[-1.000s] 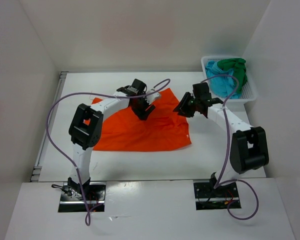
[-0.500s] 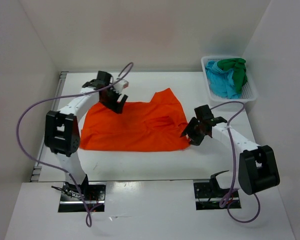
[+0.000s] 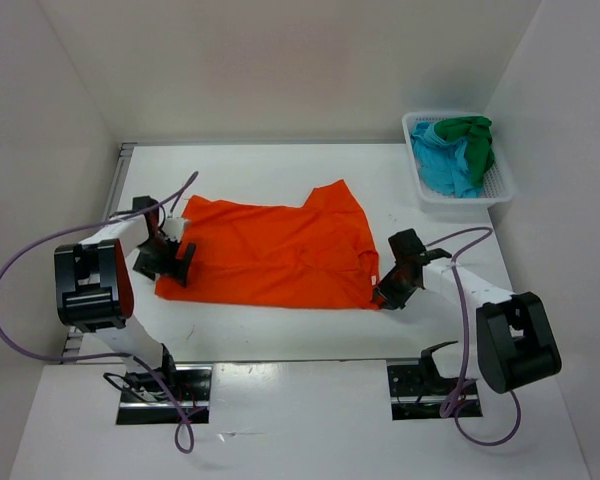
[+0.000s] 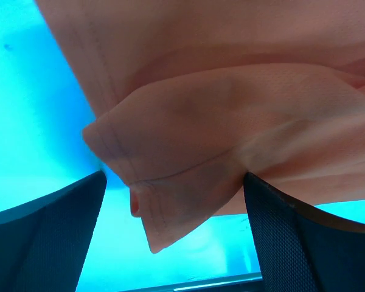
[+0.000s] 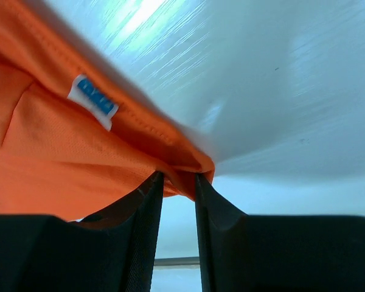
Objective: Fold and stack the t-shirts
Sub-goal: Fold the flattened tshirt in 1/3 of the way, then grap the side of the flattened tshirt furthest away from the robot with both arms
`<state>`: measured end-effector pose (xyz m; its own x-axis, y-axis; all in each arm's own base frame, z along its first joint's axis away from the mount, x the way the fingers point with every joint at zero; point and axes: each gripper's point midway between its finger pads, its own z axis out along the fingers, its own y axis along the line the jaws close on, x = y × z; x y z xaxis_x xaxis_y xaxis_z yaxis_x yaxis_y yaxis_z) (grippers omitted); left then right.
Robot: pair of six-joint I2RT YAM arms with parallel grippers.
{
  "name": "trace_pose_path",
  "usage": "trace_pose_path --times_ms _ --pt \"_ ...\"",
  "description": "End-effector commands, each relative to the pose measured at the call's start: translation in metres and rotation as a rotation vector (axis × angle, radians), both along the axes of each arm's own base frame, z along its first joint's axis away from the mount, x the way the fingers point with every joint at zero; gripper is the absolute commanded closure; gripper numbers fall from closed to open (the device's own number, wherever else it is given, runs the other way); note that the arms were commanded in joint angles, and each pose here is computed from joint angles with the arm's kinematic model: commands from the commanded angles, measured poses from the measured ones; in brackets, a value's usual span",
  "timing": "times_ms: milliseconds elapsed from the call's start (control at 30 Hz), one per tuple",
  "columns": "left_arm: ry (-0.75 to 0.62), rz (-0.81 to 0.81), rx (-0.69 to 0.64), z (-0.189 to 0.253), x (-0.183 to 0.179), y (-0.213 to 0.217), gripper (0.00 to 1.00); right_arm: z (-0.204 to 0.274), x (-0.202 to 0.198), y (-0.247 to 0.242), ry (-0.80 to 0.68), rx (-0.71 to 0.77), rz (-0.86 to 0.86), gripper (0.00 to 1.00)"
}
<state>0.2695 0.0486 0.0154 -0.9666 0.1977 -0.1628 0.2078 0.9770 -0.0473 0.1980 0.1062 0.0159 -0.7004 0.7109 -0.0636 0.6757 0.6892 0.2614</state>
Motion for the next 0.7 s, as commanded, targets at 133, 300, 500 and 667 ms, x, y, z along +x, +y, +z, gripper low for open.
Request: trace_pose_path --times_ms 133,300,500,667 --pt "-0.054 0.005 0.102 0.021 -0.011 0.028 0.00 0.031 0.022 -0.013 -0.093 -0.009 -0.065 0.44" --pt "-0.285 -0.057 -0.026 0.098 0.041 0.014 0.00 0.129 0.080 -0.006 -0.402 -0.004 0.005 0.39" --pt "-0.451 0.005 -0.145 0.122 0.137 0.012 0.00 0.157 0.194 0.014 -0.508 -0.106 0.253 0.30" --pt "-0.425 0.059 -0.167 0.092 0.203 0.010 0.00 0.100 0.295 0.025 -0.441 -0.206 0.340 0.28"
